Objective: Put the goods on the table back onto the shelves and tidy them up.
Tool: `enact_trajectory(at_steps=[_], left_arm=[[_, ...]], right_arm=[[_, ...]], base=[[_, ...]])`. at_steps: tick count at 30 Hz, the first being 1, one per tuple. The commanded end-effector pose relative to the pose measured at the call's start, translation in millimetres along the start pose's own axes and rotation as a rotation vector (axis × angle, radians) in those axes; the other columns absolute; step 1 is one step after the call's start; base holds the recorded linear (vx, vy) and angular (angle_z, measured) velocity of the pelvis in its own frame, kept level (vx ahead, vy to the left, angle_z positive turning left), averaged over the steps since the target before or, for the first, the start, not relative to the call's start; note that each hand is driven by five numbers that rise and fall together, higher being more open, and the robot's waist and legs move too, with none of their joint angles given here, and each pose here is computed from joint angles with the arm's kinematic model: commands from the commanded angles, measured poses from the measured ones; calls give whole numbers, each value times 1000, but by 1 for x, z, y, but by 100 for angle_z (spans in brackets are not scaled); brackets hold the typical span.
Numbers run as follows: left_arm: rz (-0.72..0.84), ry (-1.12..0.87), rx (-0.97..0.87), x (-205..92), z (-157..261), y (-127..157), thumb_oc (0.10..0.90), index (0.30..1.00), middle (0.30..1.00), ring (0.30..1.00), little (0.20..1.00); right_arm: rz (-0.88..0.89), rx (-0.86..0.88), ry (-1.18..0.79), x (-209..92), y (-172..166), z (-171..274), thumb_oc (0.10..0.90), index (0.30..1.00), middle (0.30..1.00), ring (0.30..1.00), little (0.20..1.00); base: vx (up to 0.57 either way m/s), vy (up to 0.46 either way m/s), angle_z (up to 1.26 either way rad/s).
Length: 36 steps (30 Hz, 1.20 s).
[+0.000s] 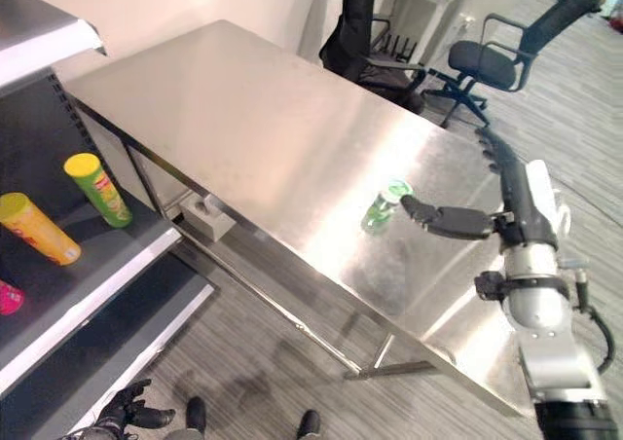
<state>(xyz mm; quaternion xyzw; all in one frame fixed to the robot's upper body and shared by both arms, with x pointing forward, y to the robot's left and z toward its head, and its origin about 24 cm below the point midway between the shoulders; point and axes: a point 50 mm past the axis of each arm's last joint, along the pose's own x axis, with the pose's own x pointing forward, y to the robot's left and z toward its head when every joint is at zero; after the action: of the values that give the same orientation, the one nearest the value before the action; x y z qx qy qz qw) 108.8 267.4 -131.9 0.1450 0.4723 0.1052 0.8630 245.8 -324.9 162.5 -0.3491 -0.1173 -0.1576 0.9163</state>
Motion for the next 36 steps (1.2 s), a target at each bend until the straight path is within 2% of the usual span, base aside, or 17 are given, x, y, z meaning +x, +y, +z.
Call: enact_trajectory(at_steps=[1, 9, 19, 31, 32, 33, 36], left_arm=[[30, -57, 85, 4, 15, 18, 800, 900, 900, 900, 900], [12, -40, 87, 2, 9, 13, 800, 900, 900, 900, 900], [5, -49, 99, 2, 10, 5, 800, 900, 900, 900, 900], [14, -36, 124, 0, 5, 4, 800, 900, 900, 900, 900], [13, -38, 127, 0, 5, 4, 800, 900, 900, 900, 900], [13, -38, 126, 0, 5, 4, 800, 900, 900, 900, 900], [16, -33, 126, 0, 4, 5, 800, 900, 900, 900, 900]], right_arm=[[-85, 50, -182, 16, -25, 35, 800, 900, 900, 900, 900], [-16, 71, -62, 6, 1, 8, 800, 900, 900, 900, 900], [-208, 54, 54, 4, 7, -15, 800, 900, 900, 900, 900], [-289, -46, 44, 17, 4, -10, 800, 900, 900, 900, 900], [-287, -59, 45, 19, 4, -10, 483, 425, 425, 425, 425], [-287, -59, 45, 19, 4, -10, 400, 300, 300, 300, 300], [-280, -52, 42, 20, 4, -9, 400, 300, 300, 300, 300]], base=[[25, -47, -3], [39, -10, 1], [39, 18, 8], [26, 0, 8], [22, 5, 4], [19, 4, 5], [15, 4, 5]])
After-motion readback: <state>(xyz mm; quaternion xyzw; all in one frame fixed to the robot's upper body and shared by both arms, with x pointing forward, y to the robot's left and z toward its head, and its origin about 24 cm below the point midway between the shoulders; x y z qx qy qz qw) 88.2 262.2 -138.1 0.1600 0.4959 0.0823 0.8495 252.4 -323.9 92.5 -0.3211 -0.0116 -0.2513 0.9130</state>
